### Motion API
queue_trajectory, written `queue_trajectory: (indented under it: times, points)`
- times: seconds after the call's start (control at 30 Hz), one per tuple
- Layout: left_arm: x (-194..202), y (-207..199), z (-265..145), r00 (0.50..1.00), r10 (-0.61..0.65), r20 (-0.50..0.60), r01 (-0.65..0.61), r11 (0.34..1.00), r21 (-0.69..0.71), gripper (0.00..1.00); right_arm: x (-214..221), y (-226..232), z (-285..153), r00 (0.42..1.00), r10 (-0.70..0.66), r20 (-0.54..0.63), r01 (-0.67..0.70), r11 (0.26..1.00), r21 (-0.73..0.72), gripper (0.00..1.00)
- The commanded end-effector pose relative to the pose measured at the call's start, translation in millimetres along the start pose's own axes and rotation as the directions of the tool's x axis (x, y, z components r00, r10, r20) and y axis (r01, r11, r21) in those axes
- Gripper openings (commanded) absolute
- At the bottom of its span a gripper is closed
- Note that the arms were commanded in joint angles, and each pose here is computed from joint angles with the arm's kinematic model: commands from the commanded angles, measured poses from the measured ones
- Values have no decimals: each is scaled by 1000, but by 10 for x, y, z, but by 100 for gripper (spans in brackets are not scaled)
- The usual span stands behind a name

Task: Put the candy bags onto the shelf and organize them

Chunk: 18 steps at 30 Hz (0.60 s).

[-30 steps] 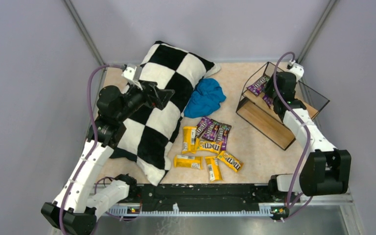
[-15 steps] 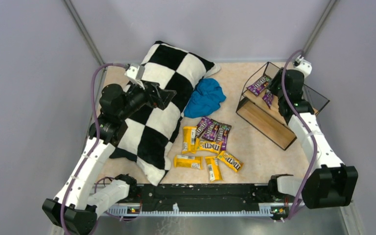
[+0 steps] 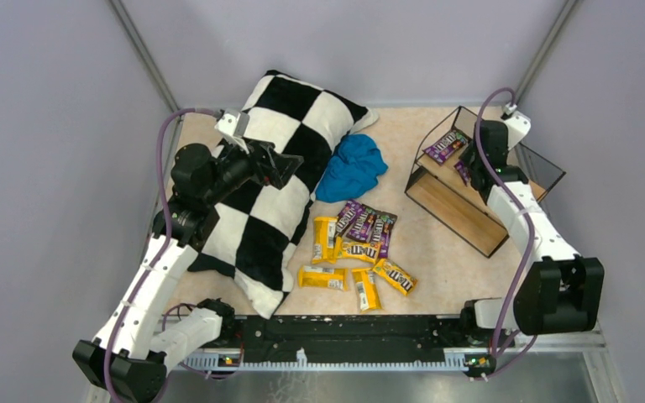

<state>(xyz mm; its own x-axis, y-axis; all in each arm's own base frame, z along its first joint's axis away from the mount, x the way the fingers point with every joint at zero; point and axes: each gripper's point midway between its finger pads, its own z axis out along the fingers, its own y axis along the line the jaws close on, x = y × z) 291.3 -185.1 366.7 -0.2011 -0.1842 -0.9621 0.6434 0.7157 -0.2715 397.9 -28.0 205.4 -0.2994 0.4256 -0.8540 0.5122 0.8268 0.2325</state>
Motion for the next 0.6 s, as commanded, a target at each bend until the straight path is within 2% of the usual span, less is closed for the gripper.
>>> queue_trajectory:
  times: [0.0,0.2,0.43,0.5,0.57]
  points:
    - [-133,-40,9,999,14,43,-15,1000,15,98,-236,-101,60,994,69,83,-78,990,116,31]
    - [-143,-45,2,999,17,46,-18,1000,16,98,-255,-24,166,987,142,77,-152,979,137,26]
    - [-130,-35,7,999,14,42,-15,1000,13,99,-301,76,110,978,194,73,-201,974,109,27]
    - [-131,-37,5,999,15,42,-15,1000,14,99,-330,78,62,979,192,71,-199,975,102,31]
    - [-144,-61,-10,999,15,47,-16,1000,22,98,-358,144,-2,981,184,65,-187,981,52,44]
